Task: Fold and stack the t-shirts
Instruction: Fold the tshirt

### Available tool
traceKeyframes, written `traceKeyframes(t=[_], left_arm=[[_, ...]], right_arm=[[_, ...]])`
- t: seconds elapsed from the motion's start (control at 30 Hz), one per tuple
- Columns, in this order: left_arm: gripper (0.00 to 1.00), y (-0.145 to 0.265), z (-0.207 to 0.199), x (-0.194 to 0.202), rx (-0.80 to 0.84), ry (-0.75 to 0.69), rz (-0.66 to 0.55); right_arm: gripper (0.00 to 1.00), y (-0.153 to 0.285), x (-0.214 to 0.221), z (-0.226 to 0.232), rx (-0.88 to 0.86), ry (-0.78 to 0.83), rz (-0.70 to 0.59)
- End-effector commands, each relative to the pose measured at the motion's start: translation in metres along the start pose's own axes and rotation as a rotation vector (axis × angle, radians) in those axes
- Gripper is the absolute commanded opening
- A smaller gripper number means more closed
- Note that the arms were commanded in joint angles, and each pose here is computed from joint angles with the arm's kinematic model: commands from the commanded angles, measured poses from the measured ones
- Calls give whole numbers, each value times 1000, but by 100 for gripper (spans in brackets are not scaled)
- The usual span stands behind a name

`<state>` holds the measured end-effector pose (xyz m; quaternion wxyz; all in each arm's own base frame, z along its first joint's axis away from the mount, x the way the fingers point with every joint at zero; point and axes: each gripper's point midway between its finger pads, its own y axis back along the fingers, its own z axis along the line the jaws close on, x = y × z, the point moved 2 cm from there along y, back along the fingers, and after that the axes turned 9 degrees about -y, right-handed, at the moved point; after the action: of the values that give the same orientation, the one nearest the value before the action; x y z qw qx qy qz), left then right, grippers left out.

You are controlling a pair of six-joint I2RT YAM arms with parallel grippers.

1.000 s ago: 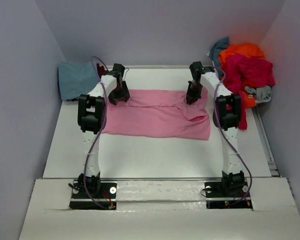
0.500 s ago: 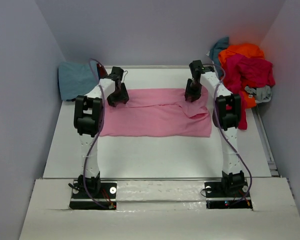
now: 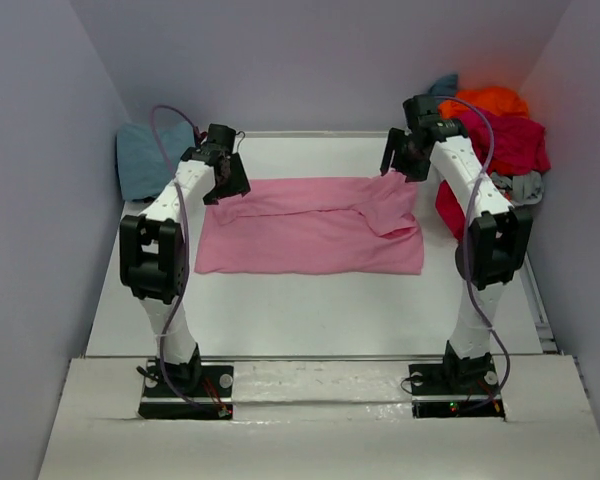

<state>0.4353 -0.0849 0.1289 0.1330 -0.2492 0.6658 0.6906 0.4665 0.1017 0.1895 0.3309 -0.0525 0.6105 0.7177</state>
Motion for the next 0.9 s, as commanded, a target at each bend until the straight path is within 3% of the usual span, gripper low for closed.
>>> traceKeyframes(t=[0.0,0.23,0.33,0.87], left_arm=[[78,28,3,23,-1,-20,8],[78,19,18,107,4,-24,125],[78,17,22,126,10,-17,138],[78,12,26,142,12,-18,153]], right_arm=[[70,22,33,-18,68,-16,70],[69,25,111,-72,166,-31,198],[69,22,134,-82,162,-54,231],[66,8,197,-117,220,-68,354]])
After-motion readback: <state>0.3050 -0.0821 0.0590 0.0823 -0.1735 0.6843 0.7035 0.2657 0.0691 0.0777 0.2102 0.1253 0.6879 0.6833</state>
